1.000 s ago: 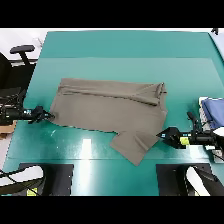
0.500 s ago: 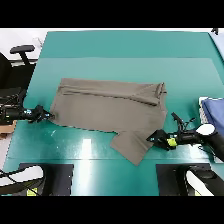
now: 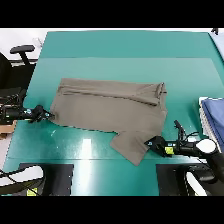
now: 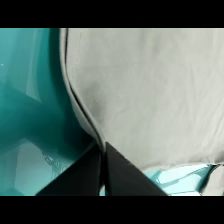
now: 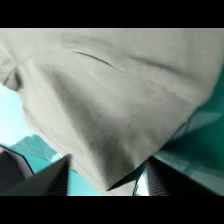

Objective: Fold the shirts.

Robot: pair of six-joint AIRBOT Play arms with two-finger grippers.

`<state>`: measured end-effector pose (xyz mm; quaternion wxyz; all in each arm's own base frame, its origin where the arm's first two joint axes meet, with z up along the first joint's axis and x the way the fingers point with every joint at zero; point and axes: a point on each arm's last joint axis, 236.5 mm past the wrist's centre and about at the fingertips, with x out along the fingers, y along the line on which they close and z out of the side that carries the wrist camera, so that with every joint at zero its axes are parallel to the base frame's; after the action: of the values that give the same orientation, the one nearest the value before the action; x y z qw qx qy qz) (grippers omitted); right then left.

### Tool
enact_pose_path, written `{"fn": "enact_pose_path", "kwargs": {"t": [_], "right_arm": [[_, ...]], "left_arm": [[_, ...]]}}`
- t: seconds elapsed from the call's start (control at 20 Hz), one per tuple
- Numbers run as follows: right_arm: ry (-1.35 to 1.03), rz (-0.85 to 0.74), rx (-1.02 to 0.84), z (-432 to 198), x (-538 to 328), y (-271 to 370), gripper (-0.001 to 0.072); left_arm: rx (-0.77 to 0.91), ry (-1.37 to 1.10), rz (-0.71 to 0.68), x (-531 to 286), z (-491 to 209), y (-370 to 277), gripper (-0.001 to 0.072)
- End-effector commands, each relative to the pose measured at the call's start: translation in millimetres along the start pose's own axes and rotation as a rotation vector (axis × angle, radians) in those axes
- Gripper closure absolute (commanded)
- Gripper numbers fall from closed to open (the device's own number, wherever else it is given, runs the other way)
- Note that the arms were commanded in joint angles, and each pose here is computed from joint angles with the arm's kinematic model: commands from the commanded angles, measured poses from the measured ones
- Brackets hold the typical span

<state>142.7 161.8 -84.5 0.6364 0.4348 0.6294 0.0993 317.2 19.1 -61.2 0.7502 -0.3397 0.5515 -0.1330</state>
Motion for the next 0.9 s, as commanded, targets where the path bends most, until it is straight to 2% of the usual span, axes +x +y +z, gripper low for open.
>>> {"fn": "enact_pose_path", "kwargs": {"t": [0.0, 0.05, 0.1, 0.15, 0.2, 0.4, 0.5, 0.7, 0.85], "right_arm": [[-0.064, 0.083, 0.023, 8.7, 0.1, 13.5, 0.0397], [-0.070, 0.086, 0.007, 10.6, -1.1, 15.7, 0.0455], [-0.081, 0.089, 0.001, 13.4, -2.4, 18.2, 0.0473], [-0.093, 0.093, -0.003, 16.8, -3.7, 20.4, 0.0544], [-0.107, 0.097, -0.011, 20.3, -5.4, 23.4, 0.0687], [-0.139, 0.137, -0.095, 30.9, -22.3, 54.3, 0.0690], [-0.179, 0.170, -0.170, 40.6, -39.1, 81.5, 0.0691], [-0.317, 0.227, -0.264, 73.3, -81.0, 132.6, 0.0691], [-0.359, 0.201, -0.313, 115.7, -99.4, 147.0, 0.0691]], "left_arm": [[-0.001, -0.002, -0.001, -0.3, 0.6, 0.0, 0.0684], [-0.002, -0.003, -0.002, -0.3, 0.9, -0.3, 0.0684], [-0.002, -0.003, -0.002, -0.3, 0.9, -0.4, 0.0684], [-0.002, -0.003, -0.003, -0.3, 0.9, -0.6, 0.0685], [-0.003, -0.005, -0.005, -0.3, 1.4, -1.1, 0.0685], [-0.011, -0.025, -0.120, -4.5, 6.3, -30.4, 0.0688], [0.038, -0.067, -0.178, -21.9, 15.4, -58.6, 0.0689], [0.215, -0.238, -0.206, -78.5, 37.0, -120.8, 0.0689], [0.238, -0.301, -0.255, -94.2, 50.6, -142.1, 0.0688]]}}
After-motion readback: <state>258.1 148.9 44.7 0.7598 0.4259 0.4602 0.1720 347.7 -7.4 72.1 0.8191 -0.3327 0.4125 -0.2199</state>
